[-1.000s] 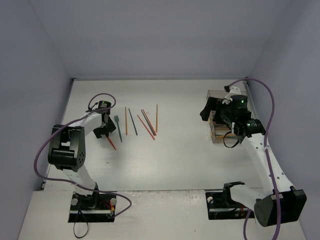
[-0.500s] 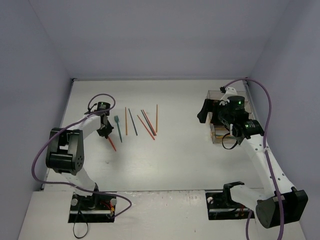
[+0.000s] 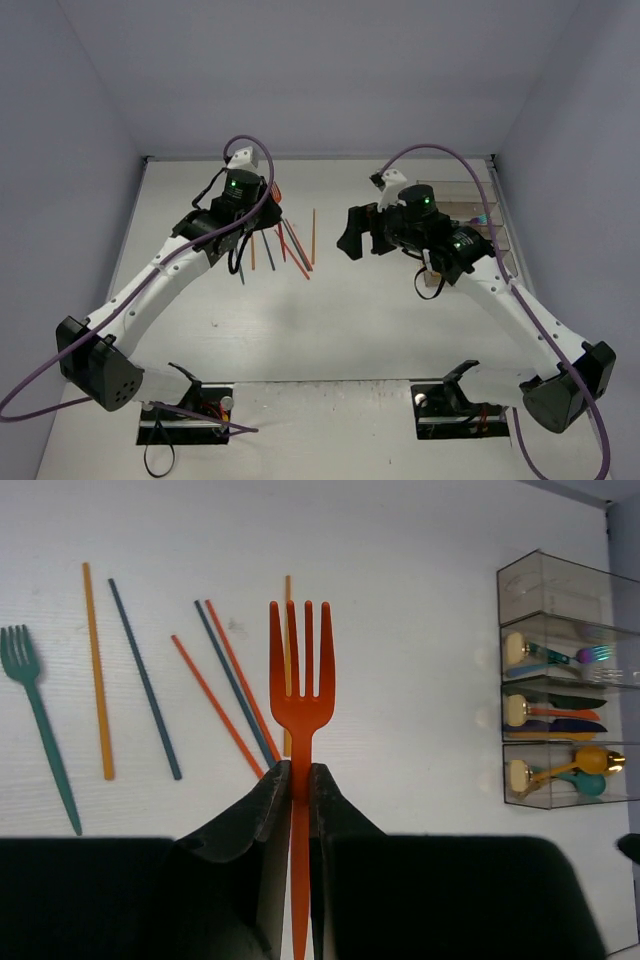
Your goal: Sort the eating utensils into containers
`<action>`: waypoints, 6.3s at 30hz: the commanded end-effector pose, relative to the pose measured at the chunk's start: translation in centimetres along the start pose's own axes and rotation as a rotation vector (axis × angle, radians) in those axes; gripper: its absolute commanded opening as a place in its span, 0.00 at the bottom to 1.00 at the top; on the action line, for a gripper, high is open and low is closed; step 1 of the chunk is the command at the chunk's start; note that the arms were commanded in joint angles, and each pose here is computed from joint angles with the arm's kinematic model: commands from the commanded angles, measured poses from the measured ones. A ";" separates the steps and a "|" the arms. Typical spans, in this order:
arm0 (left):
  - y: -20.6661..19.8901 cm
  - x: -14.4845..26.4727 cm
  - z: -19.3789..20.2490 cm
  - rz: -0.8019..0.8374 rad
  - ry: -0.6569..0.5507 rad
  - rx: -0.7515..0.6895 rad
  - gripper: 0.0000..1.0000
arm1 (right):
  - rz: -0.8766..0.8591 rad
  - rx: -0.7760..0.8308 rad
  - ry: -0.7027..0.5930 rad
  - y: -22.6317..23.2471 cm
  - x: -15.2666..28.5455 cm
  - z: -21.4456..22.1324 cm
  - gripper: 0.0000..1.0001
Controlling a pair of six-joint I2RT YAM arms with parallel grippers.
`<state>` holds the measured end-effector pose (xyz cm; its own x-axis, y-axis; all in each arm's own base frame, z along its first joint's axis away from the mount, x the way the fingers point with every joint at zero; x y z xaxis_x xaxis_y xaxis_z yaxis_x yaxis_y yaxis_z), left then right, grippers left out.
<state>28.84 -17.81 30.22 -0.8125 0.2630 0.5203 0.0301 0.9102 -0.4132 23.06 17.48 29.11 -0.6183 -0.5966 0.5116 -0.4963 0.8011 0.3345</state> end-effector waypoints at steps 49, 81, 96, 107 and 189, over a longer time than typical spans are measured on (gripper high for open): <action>-7.0 3.2 0.3 0.312 -0.093 0.019 0.48 | -0.032 -0.074 -0.233 5.4 -6.4 -4.1 0.00; 14.5 8.4 4.4 -0.392 -0.142 -0.286 0.97 | 0.850 -1.058 -0.586 -24.6 -3.5 -1.3 0.00; 15.1 7.5 5.1 -0.409 -0.148 -0.299 0.97 | 0.976 -1.284 -0.758 -31.2 -5.5 -2.5 0.00; 15.0 7.4 5.1 -0.402 -0.144 -0.300 0.97 | 0.990 -1.357 -0.750 -33.1 -7.3 -1.5 0.32; 7.2 -6.5 -1.8 0.085 0.074 -0.105 0.00 | -0.053 -0.074 -0.242 -6.1 2.1 -4.4 1.00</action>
<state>36.38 -9.38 17.68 -0.6274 0.1008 0.7722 -0.1456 0.9589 -0.2435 26.64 9.46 28.63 -0.7637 -0.5167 0.3871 -0.3424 0.8325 0.4355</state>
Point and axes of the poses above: each gripper's point midway between its finger pads, its own x axis back along the fingers, its own y axis along the line the jaws close on, z = x × y, the point moved 8 cm from there along x, back along the fingers, and after that the axes turned 1 degree about -x, right-handed, at the moved point
